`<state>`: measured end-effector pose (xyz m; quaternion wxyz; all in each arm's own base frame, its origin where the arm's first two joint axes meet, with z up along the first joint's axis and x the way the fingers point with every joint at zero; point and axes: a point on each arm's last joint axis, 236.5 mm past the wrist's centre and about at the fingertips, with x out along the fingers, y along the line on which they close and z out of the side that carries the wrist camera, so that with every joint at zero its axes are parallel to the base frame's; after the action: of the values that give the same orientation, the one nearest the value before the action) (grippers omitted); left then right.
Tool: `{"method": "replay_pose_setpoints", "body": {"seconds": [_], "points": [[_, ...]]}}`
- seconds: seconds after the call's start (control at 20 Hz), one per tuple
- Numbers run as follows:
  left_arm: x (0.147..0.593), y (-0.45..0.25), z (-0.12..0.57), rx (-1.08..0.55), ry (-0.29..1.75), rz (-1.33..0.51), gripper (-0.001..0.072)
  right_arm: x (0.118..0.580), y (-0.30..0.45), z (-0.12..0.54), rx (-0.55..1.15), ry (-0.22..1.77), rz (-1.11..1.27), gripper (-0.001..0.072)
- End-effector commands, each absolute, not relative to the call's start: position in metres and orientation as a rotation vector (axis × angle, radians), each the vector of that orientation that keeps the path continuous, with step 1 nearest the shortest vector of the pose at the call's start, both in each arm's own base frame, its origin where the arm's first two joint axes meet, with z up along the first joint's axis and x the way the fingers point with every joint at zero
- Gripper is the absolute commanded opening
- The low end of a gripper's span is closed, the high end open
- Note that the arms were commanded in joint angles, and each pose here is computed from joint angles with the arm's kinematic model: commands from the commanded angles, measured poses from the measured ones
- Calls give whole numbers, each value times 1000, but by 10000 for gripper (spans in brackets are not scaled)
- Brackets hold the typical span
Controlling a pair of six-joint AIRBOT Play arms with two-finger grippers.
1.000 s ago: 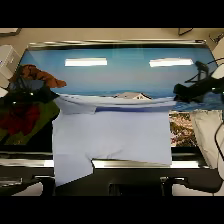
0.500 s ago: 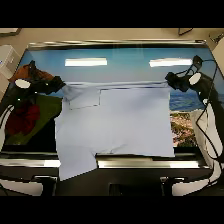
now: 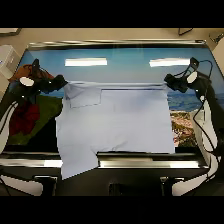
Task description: Fold the clothes and pants, and hang the long-sleeved shirts on hangers.
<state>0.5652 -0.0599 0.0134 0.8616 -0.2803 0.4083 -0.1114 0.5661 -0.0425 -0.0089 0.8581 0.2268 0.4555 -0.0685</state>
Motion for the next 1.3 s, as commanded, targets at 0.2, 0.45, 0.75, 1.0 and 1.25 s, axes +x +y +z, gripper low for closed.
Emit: {"method": "replay_pose_setpoints", "body": {"seconds": [0.2,0.45,0.75,1.0,1.25], "points": [[394,-58,-26,-349,1559,-405,28,412,-39,-28,229,1609,-81,37],[359,-48,-62,-326,1695,-335,29,394,-38,-57,224,1669,-80,37],[366,-48,-86,-349,1664,-295,29,371,-32,-78,249,1754,-79,38],[376,-53,-82,-379,1625,-302,156,367,-27,-85,313,1758,-121,109],[359,-17,-31,-377,1689,-308,587,363,-53,-22,182,1713,-116,568]]}}
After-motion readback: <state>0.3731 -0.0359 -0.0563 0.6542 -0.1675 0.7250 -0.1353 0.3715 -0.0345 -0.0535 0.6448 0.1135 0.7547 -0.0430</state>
